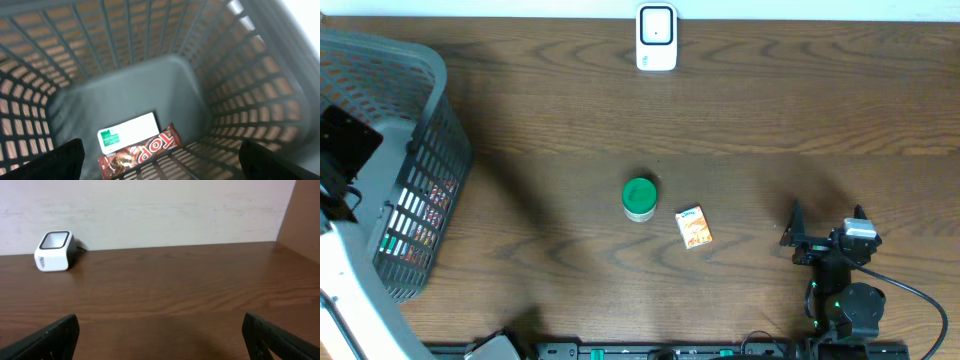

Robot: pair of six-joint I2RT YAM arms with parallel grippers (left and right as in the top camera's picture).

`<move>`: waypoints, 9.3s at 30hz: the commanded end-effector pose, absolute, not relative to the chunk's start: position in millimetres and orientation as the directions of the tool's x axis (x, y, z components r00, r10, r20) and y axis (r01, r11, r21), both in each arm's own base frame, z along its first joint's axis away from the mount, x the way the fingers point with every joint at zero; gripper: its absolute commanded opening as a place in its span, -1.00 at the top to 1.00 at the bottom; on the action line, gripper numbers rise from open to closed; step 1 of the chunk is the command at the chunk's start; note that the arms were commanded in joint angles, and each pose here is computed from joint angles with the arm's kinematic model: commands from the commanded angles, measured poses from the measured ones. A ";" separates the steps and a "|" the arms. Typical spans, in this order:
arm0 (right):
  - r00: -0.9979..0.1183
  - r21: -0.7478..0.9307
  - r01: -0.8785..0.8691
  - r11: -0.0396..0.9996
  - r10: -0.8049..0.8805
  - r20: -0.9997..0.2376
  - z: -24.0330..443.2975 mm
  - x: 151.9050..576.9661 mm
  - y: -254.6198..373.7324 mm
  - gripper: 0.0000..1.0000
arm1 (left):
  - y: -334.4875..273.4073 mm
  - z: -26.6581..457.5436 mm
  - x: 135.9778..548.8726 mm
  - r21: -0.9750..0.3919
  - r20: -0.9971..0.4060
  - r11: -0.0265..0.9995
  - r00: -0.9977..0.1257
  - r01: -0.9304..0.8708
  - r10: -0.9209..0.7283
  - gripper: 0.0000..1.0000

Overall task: Scan the item barcode
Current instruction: 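Reach the left gripper into the basket toward the white medicine box, then grasp the white medicine box with the left gripper, then lift the white box out and set it left of the green jar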

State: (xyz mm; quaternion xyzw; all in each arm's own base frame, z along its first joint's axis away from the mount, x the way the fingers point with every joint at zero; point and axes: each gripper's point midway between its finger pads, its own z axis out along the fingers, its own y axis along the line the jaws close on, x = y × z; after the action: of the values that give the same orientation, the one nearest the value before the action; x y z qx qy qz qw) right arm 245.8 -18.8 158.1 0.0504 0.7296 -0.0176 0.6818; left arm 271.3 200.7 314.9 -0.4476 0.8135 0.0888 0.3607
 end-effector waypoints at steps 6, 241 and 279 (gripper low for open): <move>-0.066 0.034 0.098 0.995 0.041 -0.997 157.8 245.6 -18.4 -0.99 | 234.7 252.0 266.3 -0.158 -0.482 0.481 -0.357 -0.863 -0.800 -0.96; -0.066 0.034 0.098 0.995 0.041 -0.997 157.8 245.6 -18.4 -0.99 | -3.2 382.0 228.7 -0.016 -0.971 0.901 -0.222 0.434 0.089 0.10; -0.066 0.035 0.098 0.995 0.041 -0.997 157.8 245.6 -18.4 -0.99 | -78.6 153.0 323.5 -0.557 -0.473 0.687 -0.858 0.467 0.200 0.10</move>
State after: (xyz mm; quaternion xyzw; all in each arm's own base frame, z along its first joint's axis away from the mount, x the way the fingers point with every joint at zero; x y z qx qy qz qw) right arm 245.8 -18.8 158.1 0.0504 0.7296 -0.0176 0.6818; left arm 320.0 -80.3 169.4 0.2013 0.8907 -0.3476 0.2129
